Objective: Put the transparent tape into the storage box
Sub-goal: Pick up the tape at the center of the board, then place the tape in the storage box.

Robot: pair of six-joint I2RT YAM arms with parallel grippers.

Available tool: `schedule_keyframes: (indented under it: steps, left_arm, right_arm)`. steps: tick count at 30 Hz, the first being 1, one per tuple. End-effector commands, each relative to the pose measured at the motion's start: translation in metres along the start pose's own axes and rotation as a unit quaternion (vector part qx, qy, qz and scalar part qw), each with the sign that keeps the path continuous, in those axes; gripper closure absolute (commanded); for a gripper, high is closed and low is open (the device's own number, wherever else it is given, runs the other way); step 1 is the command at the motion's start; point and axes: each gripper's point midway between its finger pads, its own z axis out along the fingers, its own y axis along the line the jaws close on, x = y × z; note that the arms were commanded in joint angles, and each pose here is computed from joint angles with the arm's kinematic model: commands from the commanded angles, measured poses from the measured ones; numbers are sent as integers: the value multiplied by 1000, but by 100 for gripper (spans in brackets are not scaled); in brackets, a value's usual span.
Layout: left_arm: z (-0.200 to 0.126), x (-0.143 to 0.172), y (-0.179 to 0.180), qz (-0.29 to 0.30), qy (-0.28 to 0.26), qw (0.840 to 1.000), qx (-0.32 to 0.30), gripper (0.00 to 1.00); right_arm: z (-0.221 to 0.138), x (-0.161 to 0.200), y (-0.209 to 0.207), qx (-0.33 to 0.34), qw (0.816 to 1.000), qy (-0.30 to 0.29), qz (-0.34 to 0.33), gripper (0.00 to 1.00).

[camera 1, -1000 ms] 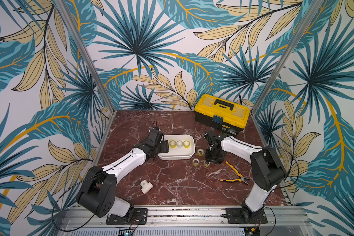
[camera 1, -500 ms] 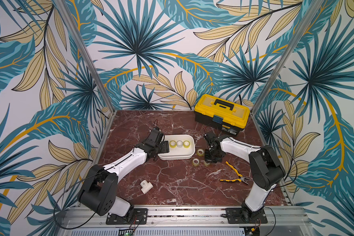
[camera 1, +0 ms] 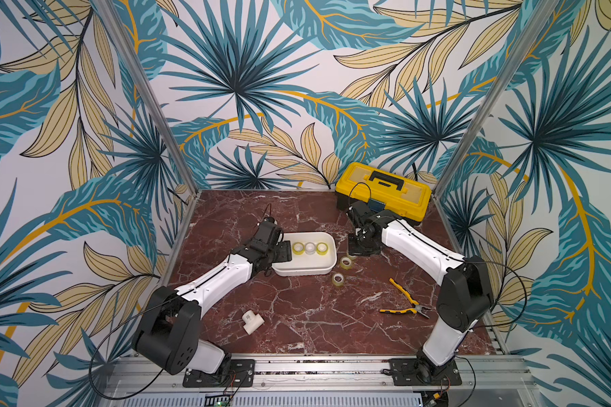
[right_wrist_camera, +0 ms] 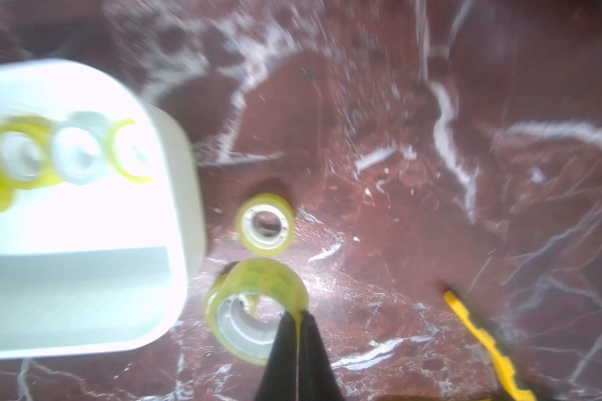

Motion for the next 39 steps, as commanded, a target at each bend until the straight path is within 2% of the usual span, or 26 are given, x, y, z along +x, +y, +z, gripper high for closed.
schedule_keyframes:
  steps: [1, 9, 14, 25, 31, 36, 39]
  left_arm:
    - [-21, -29, -11, 7, -40, 999, 11, 23]
    - [-27, -28, -8, 6, -41, 999, 10, 22]
    - [-29, -28, -6, 4, -41, 999, 8, 22]
    - [-24, -23, 5, -6, -33, 999, 1, 22]
    - [-22, -24, 14, -10, -28, 1000, -1, 22]
    - [-21, -24, 18, -13, -25, 1000, -1, 22]
    - [-20, -23, 21, -14, -23, 1000, -2, 22]
  right_arm:
    - [-18, 2, 6, 30, 998, -1, -58, 100]
    - [-29, -2, 76, 1, 986, -17, -163, 100]
    - [-4, 10, 106, -12, 979, 12, -201, 100]
    - [71, 30, 105, 41, 973, 62, -217, 100]
    - [88, 30, 100, 66, 972, 63, -215, 100]
    - [93, 31, 96, 80, 972, 63, -212, 81]
    - [94, 30, 95, 84, 972, 62, -211, 78]
